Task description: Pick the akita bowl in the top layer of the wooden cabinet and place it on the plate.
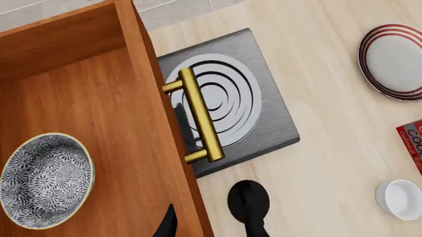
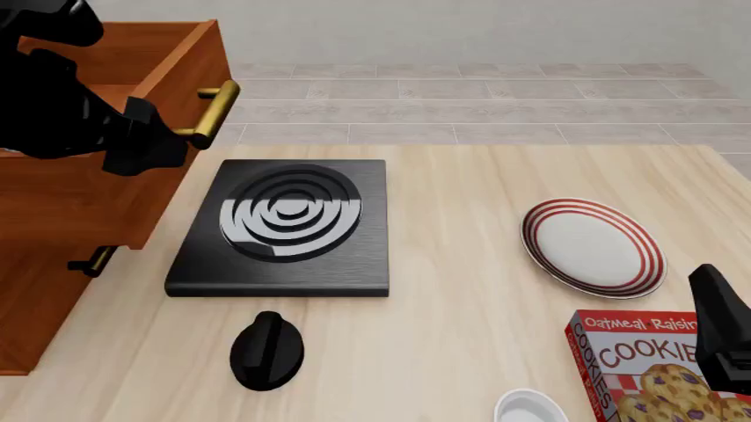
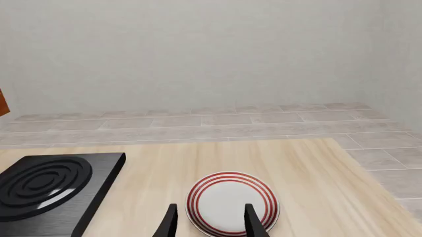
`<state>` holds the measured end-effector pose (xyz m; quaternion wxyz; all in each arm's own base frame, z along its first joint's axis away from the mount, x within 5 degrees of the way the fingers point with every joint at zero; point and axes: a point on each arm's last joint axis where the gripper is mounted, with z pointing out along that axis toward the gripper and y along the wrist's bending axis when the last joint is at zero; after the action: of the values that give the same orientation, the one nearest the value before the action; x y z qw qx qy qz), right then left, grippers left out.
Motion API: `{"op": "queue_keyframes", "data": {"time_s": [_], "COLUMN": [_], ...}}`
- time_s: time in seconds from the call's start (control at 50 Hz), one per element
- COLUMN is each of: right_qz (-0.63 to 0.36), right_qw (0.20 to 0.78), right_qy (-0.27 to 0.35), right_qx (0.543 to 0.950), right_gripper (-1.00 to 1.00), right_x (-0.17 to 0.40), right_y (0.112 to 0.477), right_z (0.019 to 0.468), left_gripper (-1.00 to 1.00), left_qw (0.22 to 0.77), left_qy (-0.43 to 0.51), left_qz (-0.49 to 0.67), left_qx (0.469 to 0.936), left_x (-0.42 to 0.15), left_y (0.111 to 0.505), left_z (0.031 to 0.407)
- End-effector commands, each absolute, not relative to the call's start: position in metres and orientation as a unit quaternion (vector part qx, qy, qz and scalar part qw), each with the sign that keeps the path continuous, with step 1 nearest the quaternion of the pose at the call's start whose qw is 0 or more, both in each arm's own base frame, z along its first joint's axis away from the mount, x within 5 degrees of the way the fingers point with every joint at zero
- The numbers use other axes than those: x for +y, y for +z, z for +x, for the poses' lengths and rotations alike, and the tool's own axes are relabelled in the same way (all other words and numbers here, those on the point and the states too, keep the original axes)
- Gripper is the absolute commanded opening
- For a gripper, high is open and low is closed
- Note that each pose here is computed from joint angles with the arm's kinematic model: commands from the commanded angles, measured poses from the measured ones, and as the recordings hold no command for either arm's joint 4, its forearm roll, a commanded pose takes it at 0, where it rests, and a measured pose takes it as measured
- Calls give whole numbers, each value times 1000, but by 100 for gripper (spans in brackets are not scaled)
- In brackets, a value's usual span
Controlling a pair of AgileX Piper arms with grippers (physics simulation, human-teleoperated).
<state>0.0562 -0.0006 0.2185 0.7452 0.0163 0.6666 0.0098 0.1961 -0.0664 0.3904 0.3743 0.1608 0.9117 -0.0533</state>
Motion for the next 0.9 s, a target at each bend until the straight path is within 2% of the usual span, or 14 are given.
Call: {"op": "queue_keyframes", "data": {"time_s": [0.02, 0.42, 0.9], "right_qz": [18, 21, 18], "right_qw": [746, 747, 747], "right_qy": [10, 11, 12], "right_qx": [666, 664, 664], "right_gripper": [100, 100, 100], "right_x": [-1, -1, -1], "right_y": [219, 220, 221], "right_z": [56, 57, 56], "left_gripper": [100, 100, 100], "left_qw": [379, 413, 430], "left_qy": [-71, -71, -36], "left_qz": [182, 180, 181], "left_qx": [904, 890, 884], "left_x": [-79, -76, -60], "left_y": [395, 439, 473], "left_z": [196, 196, 204]}}
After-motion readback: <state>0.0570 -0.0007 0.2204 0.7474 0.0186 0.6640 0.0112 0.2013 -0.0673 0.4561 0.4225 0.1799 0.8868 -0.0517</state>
